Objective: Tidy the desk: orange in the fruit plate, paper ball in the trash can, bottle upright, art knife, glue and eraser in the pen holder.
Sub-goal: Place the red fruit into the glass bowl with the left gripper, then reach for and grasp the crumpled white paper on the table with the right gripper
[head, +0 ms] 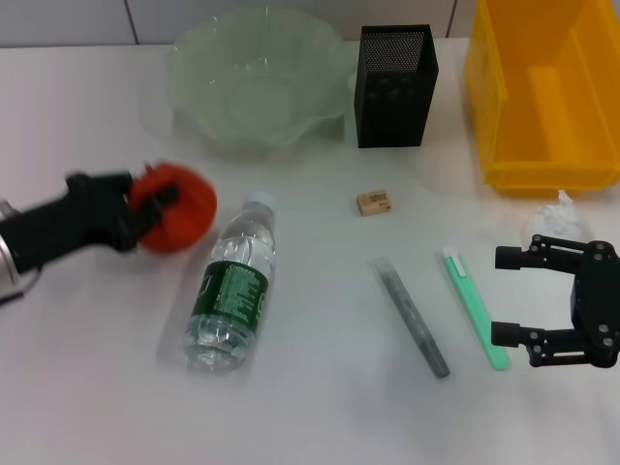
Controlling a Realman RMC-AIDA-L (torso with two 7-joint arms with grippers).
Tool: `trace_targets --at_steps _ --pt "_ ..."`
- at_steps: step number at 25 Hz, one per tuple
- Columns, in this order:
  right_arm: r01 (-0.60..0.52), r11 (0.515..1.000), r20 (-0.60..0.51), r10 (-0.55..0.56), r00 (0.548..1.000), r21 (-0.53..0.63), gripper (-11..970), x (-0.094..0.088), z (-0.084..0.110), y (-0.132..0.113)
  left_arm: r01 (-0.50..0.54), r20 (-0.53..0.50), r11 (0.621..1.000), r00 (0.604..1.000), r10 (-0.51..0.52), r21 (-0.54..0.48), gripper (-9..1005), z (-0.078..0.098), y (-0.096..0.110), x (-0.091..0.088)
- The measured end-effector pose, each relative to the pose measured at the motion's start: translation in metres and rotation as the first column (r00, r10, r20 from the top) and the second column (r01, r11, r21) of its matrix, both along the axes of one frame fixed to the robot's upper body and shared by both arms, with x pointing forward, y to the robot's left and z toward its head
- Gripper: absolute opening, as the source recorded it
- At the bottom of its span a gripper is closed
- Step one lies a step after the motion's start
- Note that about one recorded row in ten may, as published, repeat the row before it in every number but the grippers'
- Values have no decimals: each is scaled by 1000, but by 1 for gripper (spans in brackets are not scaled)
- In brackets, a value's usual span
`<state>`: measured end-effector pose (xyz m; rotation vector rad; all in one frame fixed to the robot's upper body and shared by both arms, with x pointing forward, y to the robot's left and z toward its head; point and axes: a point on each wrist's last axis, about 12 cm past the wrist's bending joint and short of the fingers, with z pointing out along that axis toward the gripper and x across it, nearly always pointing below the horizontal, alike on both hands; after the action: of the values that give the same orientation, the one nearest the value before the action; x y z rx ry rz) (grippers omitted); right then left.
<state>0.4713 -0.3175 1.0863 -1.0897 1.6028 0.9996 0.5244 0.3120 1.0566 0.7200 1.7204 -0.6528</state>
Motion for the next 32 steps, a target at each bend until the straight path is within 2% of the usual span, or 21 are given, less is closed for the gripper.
trace_targets --at_steps 2,3,4,5,6,7,8,9,12,13,15,16,22,23,28,32 --pt "0 1000 1 0 1000 0 840 0 0 0 -17 42 999 999 18 -33 304 9 2 4" --pt "0 1000 1 0 1000 0 840 0 0 0 -30 80 998 996 35 -61 286 17 1 10" --pt "-1 1000 1 1 1000 1 840 0 0 0 -30 80 998 996 35 -61 268 17 1 10" --pt "0 1000 2 0 1000 0 840 0 0 0 -35 112 996 993 44 -81 250 24 -1 18" --pt "0 1000 3 0 1000 0 840 1 1 0 -28 151 995 988 43 -99 231 35 -13 36" --pt "0 1000 3 0 1000 1 840 1 1 1 -18 161 995 986 34 -100 213 40 -21 46" --pt "0 1000 4 0 1000 1 840 2 1 1 -18 161 995 986 34 -100 195 40 -21 46" --pt "-1 1000 4 1 1000 1 840 2 1 1 -9 166 995 986 26 -100 177 44 -32 57" --pt "-3 1000 5 3 1000 1 840 2 1 1 -9 166 995 986 26 -100 137 44 -32 57" --pt "-4 1000 4 4 1000 1 841 2 1 2 -15 190 997 981 28 -70 124 53 -66 91" --pt "-5 1000 3 5 1000 0 841 2 1 2 -15 190 997 981 28 -70 102 53 -66 91" --pt "-6 1000 2 6 1000 0 841 1 0 2 -40 215 999 976 43 -15 91 51 -86 106" --pt "-8 1000 -7 8 1000 4 840 1 0 3 -40 215 999 976 43 -15 83 51 -86 106" --pt "-8 1000 -9 8 1000 5 840 1 -1 3 -174 230 985 959 168 2 82 44 -108 123" --pt "3 1000 -16 -2 1000 12 840 1 0 2 -180 229 984 958 174 6 176 42 -110 123" --pt "58 997 -26 -56 998 55 841 5 5 -1 -163 241 986 956 165 -27 286 43 -108 118"
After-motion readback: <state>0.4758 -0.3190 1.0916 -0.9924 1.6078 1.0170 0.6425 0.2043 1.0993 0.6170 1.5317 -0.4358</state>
